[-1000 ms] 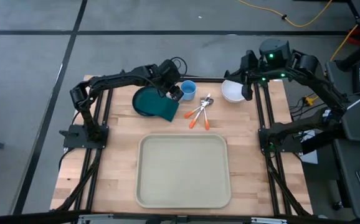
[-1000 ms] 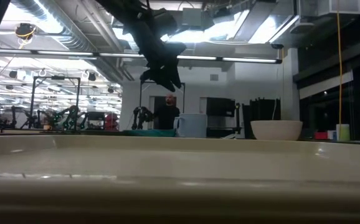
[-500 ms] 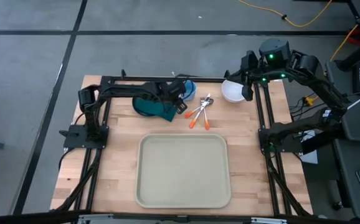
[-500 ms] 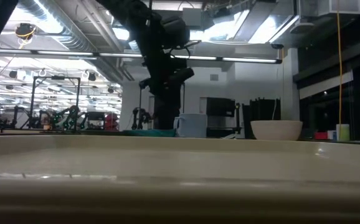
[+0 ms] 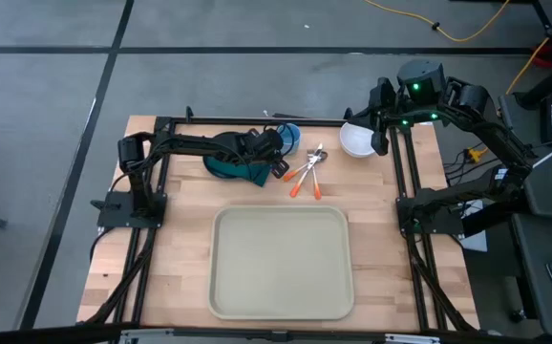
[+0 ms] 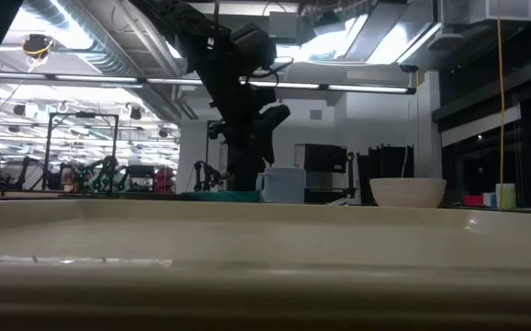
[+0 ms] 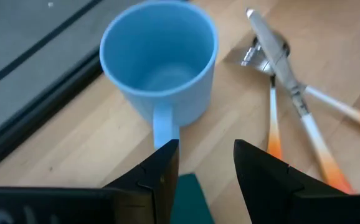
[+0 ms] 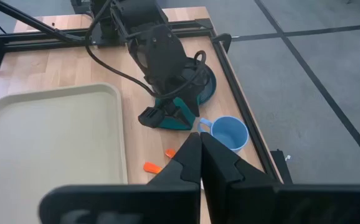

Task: Set up tray
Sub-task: Put the blue mug on the top left of the light brown serving tray

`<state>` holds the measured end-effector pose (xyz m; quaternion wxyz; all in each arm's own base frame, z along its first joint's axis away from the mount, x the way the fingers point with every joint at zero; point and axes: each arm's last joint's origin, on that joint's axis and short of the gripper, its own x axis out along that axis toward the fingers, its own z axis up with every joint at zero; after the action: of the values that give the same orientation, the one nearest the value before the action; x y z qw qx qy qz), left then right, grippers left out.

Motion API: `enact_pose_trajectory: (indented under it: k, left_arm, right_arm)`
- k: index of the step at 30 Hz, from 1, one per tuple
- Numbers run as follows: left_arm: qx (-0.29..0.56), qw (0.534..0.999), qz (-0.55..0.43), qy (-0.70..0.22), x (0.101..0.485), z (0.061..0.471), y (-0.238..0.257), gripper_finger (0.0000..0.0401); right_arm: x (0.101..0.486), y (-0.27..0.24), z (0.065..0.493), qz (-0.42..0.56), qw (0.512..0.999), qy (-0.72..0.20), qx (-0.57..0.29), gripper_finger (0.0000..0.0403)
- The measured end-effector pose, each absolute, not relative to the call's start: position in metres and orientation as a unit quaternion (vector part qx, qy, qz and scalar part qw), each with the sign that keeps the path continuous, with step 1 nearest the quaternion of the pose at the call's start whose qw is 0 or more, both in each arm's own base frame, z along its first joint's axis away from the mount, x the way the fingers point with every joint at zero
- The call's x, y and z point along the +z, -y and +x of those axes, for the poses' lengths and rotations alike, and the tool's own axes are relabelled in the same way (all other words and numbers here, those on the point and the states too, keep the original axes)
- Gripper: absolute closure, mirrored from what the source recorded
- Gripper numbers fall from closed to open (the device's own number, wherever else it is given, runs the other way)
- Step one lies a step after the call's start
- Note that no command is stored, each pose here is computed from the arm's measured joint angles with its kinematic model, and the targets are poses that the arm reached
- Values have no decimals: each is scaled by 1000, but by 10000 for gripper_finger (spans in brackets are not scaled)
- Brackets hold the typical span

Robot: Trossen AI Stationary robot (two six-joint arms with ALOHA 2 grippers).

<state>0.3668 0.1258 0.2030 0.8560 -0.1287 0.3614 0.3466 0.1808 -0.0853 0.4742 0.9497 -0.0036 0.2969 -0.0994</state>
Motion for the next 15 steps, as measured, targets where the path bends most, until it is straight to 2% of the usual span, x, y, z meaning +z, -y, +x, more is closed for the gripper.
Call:
enact_pose_trajectory:
  k: [6, 15]
  left_arm:
    - [376, 843, -95, -372, 191, 360, -109, 255]
    - [368, 866, -115, -320, 181, 357, -104, 256]
  right_arm:
    - [474, 85, 181, -4, 950, -297, -99, 398]
    - [475, 85, 181, -2, 952, -294, -91, 398]
